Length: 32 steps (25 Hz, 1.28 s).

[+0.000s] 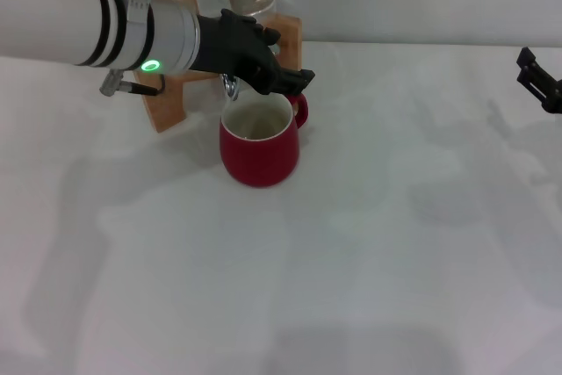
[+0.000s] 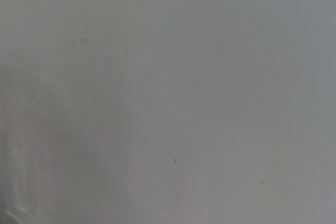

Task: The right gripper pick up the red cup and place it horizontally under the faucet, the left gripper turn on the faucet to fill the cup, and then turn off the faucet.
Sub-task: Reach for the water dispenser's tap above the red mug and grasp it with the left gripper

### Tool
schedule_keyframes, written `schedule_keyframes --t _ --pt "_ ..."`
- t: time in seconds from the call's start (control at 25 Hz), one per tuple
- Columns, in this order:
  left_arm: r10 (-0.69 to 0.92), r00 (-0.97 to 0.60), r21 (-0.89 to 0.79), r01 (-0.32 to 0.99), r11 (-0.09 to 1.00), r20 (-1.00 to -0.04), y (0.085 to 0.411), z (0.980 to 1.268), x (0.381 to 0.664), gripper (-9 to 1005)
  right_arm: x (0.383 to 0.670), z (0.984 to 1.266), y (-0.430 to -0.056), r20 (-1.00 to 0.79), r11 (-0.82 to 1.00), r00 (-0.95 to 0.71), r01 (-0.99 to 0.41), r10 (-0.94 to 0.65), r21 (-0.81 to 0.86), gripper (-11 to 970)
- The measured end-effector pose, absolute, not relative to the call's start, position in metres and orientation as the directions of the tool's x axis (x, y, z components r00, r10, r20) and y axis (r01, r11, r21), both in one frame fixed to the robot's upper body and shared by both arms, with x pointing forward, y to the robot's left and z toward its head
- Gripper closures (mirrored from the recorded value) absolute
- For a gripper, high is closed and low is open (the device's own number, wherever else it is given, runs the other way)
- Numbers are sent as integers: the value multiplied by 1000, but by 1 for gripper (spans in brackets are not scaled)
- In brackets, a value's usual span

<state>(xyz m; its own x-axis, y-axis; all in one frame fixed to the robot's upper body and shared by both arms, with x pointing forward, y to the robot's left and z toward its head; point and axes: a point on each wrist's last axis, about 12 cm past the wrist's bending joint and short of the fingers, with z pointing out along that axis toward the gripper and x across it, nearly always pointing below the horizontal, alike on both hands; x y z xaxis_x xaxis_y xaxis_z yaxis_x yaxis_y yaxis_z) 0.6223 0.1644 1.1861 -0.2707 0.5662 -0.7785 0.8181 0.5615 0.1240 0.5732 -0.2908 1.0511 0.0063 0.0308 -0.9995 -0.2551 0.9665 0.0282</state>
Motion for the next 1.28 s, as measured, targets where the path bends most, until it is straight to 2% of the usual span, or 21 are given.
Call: schedule_keyframes --t 1.28 --pt "579 -262 126 830 544 -772 167 1185 612 239 573 1051 -289 -999 965 1 -260 40 38 101"
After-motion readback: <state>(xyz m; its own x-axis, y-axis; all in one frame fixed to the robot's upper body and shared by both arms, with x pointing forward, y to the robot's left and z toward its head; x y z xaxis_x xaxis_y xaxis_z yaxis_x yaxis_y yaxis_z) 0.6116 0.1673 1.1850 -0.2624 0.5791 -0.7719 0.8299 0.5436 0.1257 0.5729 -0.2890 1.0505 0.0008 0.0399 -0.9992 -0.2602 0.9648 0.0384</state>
